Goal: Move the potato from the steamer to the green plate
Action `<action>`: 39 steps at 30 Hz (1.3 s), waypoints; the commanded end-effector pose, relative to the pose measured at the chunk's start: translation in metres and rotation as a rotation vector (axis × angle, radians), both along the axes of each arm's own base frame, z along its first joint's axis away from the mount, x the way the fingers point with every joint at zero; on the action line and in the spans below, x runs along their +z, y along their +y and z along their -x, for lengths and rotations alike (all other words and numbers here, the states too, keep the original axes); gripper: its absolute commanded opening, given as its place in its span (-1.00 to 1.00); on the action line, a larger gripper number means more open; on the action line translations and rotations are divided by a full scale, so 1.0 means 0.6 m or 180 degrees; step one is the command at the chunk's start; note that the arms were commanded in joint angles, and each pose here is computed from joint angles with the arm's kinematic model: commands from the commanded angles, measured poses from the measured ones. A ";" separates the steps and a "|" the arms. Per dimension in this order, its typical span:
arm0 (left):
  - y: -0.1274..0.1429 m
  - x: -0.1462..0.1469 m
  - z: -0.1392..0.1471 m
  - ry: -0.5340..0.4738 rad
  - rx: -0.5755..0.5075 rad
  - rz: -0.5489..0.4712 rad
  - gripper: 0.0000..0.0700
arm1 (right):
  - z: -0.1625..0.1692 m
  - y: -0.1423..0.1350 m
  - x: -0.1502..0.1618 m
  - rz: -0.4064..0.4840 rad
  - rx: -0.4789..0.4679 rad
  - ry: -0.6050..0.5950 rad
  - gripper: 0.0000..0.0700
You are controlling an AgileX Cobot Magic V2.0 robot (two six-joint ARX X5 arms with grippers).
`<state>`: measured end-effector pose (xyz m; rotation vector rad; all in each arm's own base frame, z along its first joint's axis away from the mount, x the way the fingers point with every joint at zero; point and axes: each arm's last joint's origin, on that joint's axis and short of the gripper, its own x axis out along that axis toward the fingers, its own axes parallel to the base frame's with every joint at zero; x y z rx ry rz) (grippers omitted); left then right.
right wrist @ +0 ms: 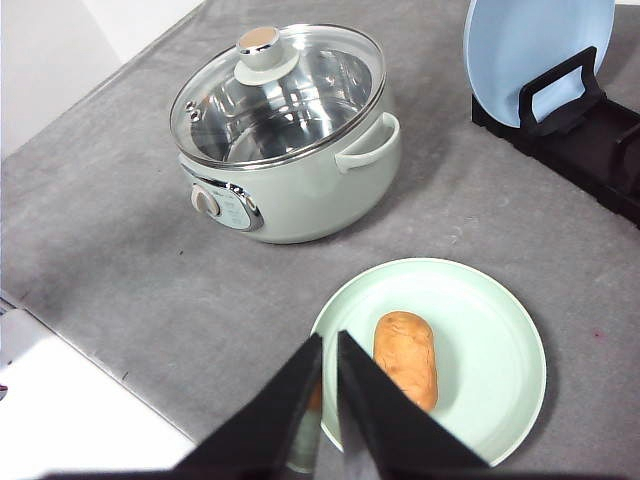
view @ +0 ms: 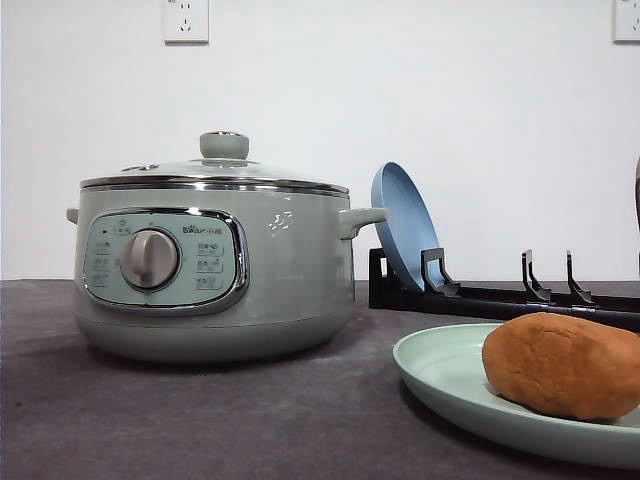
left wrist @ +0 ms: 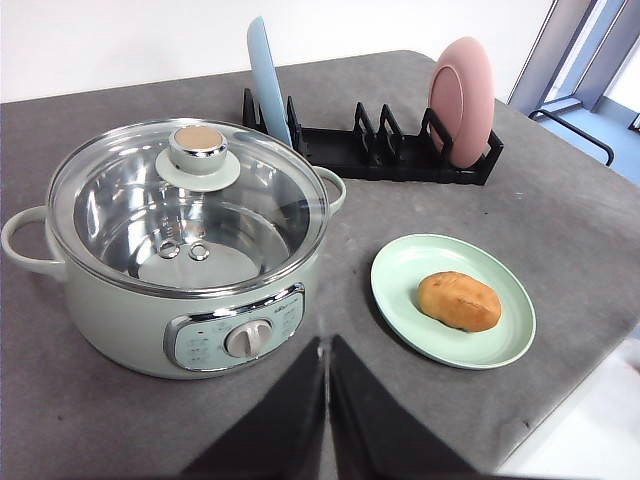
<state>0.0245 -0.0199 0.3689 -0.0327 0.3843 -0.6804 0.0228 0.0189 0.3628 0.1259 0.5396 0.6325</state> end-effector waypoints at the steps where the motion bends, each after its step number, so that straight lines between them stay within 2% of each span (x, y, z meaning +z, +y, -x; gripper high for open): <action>1: -0.001 0.004 -0.001 -0.0051 -0.0036 0.0000 -1.00 | 0.000 0.000 0.005 -0.0002 0.0033 -0.0064 -0.96; 6: 0.000 0.003 0.000 -0.0060 0.0019 0.0003 -1.00 | 0.000 0.000 0.005 -0.0002 0.0033 -0.0064 -0.96; 12: -0.002 -0.022 -0.035 -0.0329 0.0482 0.0045 -1.00 | 0.000 0.000 0.005 -0.0002 0.0033 -0.0064 -0.96; 15: 0.000 -0.059 -0.060 -0.0540 0.0762 0.0049 -1.00 | 0.000 0.000 0.005 -0.0002 0.0034 -0.0064 -0.96; 18: 0.006 -0.111 -0.081 -0.0622 0.1025 0.0047 -1.00 | 0.000 0.000 0.005 -0.0002 0.0033 -0.0064 -0.96; 24: 0.022 -0.232 -0.106 -0.0412 0.1590 -0.0028 -1.00 | 0.000 0.000 0.005 -0.0002 0.0033 -0.0064 -0.96; 27: 0.027 -0.280 -0.112 -0.0443 0.1824 0.0032 -1.00 | 0.000 0.000 0.005 -0.0002 0.0033 -0.0064 -0.96; 33: 0.030 -0.324 -0.110 -0.0642 0.2023 0.0045 -1.00 | 0.000 0.000 0.005 -0.0002 0.0033 -0.0064 -0.96; 39: 0.032 -0.351 -0.114 -0.0580 0.2158 -0.0041 -1.00 | 0.000 0.000 0.005 -0.0002 0.0033 -0.0064 -0.96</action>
